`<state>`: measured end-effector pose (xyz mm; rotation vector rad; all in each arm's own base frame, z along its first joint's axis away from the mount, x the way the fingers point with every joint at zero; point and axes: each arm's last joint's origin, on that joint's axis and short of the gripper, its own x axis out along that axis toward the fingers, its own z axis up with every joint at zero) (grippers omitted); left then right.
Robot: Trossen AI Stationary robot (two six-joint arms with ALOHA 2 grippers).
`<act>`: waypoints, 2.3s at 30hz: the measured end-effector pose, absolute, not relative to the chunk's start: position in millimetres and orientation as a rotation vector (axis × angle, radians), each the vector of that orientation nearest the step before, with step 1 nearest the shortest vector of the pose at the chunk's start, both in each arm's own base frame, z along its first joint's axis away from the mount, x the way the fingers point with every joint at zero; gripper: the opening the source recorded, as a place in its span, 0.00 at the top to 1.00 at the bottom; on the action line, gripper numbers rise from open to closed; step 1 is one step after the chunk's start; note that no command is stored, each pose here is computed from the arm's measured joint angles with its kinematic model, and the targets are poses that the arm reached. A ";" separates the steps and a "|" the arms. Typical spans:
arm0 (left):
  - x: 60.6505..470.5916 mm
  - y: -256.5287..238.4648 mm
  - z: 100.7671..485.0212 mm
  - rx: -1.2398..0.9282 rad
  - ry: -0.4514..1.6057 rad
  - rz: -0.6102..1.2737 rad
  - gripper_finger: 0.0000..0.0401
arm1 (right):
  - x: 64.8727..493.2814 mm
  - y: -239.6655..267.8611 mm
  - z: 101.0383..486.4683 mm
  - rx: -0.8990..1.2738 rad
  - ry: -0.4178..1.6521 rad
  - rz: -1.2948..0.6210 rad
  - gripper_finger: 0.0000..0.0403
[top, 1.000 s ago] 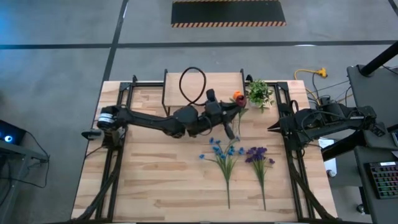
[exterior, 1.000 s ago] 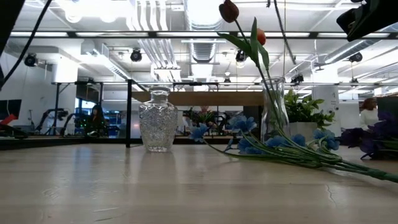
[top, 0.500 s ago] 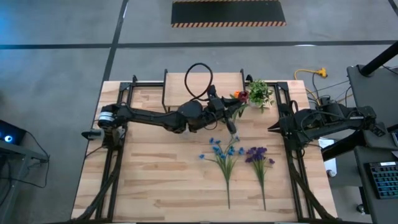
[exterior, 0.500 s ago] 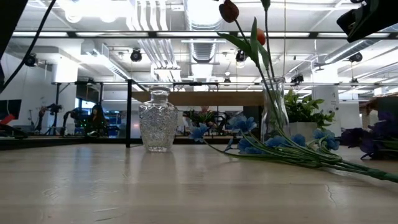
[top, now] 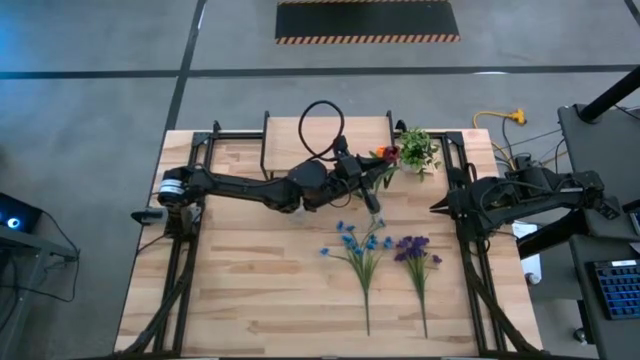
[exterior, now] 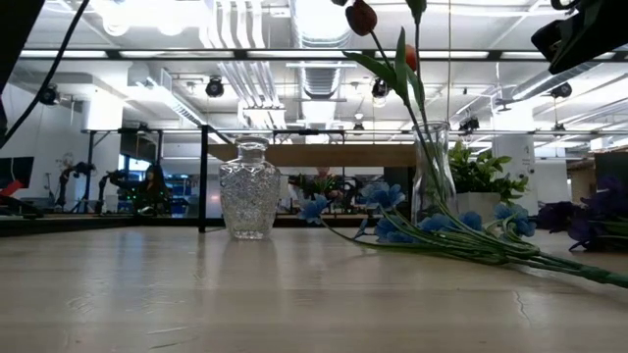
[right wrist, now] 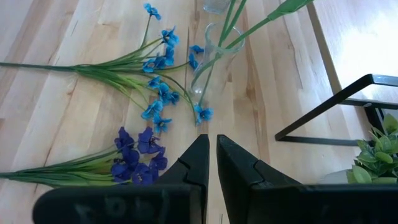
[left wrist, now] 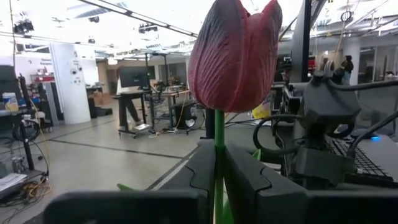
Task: Pick and place flowers into a vace then onto a shelf
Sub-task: Put the red flower into the right transparent vase
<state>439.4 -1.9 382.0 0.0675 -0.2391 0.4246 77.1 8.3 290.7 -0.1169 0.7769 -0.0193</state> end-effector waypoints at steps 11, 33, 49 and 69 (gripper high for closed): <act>448.0 -2.3 367.5 0.027 -0.212 0.414 0.97 | 77.1 8.3 290.7 -0.115 0.777 -0.020 0.94; 454.3 -3.0 350.2 0.041 -0.151 0.401 0.95 | 77.1 8.4 290.6 -0.092 0.778 -0.028 0.94; 451.6 -5.3 348.9 -0.023 -0.046 0.420 0.81 | 77.1 8.4 290.6 -0.092 0.778 -0.027 0.94; 430.7 -8.4 366.9 -0.180 0.092 0.369 0.63 | 77.0 8.4 290.2 -0.086 0.779 -0.030 0.94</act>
